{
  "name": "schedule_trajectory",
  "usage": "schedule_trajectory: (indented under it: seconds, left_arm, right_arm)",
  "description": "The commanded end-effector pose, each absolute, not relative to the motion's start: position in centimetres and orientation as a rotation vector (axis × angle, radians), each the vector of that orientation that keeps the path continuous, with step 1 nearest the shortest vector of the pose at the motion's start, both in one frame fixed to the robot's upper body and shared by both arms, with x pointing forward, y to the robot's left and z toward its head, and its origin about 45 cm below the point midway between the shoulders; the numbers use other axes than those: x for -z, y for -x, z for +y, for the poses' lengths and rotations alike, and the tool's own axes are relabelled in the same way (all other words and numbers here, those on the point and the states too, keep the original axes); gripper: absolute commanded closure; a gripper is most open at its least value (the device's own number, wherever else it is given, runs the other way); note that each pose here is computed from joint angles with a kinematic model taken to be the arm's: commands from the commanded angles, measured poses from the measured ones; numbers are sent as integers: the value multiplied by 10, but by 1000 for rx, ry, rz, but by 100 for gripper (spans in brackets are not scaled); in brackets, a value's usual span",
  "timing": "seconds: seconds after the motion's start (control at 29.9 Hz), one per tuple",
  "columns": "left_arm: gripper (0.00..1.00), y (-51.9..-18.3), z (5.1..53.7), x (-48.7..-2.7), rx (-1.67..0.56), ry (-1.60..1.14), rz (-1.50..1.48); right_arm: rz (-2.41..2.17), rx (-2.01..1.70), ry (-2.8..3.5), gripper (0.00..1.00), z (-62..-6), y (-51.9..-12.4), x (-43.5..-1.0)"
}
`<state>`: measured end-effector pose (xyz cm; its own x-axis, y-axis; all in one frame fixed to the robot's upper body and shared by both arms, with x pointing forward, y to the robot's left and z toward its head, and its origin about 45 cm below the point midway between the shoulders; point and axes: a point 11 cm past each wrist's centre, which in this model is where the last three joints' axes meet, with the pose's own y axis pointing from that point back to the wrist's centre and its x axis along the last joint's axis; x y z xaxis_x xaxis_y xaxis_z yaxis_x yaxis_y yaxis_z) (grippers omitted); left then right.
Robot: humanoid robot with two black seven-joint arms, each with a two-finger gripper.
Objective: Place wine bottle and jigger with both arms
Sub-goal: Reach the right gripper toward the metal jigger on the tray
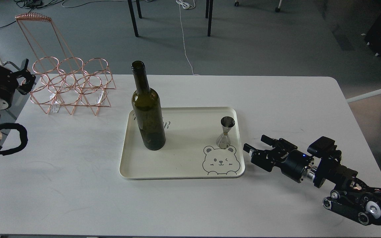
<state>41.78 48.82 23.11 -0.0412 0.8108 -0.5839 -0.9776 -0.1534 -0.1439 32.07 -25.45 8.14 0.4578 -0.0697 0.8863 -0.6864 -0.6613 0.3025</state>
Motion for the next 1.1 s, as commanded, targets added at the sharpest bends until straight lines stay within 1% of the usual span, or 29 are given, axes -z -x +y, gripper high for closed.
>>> schedule_trajectory:
  seconds: [0.0, 0.13, 0.47, 0.8, 1.07]
  left_arm:
    - [2, -417, 492, -234, -1618, 638, 332]
    - [2, -416, 497, -238, -1625, 637, 320]
    - [2, -414, 503, -242, -1633, 636, 307]
    - [2, -412, 510, -247, -1642, 631, 293]
    - [2, -412, 510, -247, -1642, 630, 292]
  right_arm:
    - [-591, -1247, -2030, 7, -239, -334, -78]
    - [-500, -1306, -2026, 12, -226, -339, -81]
    - [-432, -1360, -2016, 18, -217, -346, -87]
    - [-410, -1416, -1981, 31, -208, -358, -93]
    - [-402, -1421, -2001, 37, -198, -356, -91]
